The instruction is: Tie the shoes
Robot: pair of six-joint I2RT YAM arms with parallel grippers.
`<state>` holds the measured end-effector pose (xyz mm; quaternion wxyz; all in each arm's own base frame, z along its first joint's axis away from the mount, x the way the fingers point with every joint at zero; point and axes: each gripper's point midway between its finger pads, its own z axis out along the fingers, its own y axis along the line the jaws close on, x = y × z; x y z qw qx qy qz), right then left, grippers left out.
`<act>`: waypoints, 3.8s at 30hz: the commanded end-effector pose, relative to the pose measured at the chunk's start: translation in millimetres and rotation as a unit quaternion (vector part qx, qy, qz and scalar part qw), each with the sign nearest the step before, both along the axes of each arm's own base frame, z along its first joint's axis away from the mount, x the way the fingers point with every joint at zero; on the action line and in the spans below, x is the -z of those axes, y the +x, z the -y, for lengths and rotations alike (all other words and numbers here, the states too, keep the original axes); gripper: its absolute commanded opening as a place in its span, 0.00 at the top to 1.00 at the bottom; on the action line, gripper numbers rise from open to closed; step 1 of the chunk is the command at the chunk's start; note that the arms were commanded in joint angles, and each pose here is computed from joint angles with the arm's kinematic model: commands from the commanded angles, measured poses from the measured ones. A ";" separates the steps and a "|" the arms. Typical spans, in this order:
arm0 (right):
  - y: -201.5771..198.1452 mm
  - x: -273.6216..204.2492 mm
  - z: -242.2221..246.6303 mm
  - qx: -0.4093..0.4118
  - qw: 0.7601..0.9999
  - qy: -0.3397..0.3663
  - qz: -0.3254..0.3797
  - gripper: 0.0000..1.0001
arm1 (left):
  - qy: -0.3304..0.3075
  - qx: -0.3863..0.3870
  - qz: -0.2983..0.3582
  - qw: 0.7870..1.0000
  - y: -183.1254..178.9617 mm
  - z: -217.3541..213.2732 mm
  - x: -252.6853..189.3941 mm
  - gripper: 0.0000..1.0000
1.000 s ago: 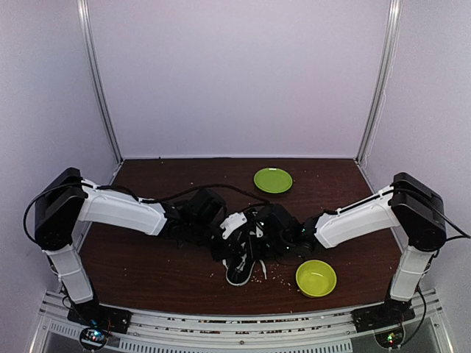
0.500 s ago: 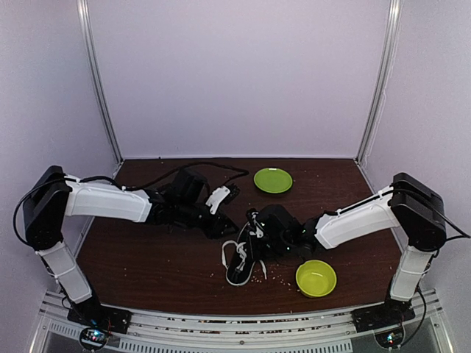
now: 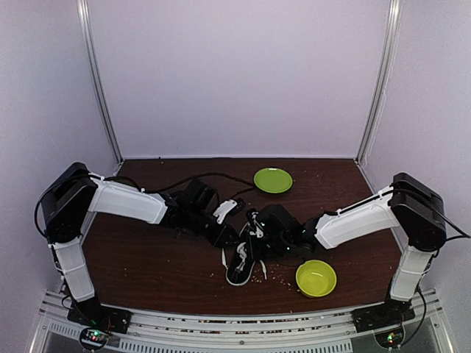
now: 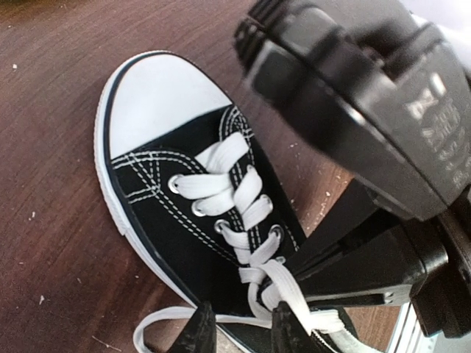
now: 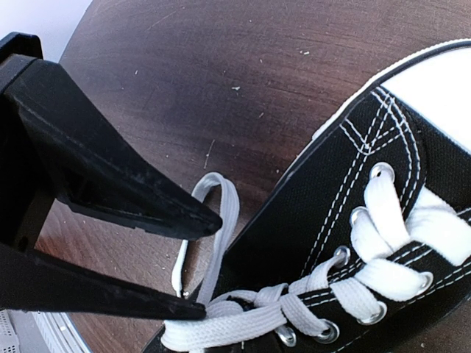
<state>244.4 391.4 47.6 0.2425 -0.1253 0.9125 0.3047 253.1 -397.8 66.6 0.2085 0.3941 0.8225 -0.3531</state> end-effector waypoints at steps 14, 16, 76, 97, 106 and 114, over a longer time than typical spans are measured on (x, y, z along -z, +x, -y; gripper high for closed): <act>-5.9 25.0 18.2 0.009 0.999 -0.047 -0.019 1.00 | -0.045 0.018 -0.017 0.999 -2.7 15.3 -10.1 0.68; -6.5 24.9 17.9 0.008 0.999 -0.047 -0.019 1.00 | -0.047 0.020 -0.017 0.999 -3.1 16.0 -10.4 0.68; -18.1 -54.9 40.7 0.008 0.995 -0.037 0.090 0.57 | -0.109 -0.031 -0.016 0.993 12.3 -2.3 -25.7 1.00; -17.7 -45.0 -4.0 0.033 0.971 -0.202 0.126 0.60 | -0.111 -0.026 -0.025 0.993 10.9 -0.5 -22.7 1.00; -16.2 -55.6 19.5 0.061 0.970 -0.195 0.134 1.00 | -0.099 -0.057 -0.021 0.993 20.9 -6.7 -18.1 1.00; -26.9 -42.7 35.9 0.048 0.981 -0.158 0.098 1.00 | -0.092 -0.081 -0.025 0.992 30.8 -14.1 -12.4 1.00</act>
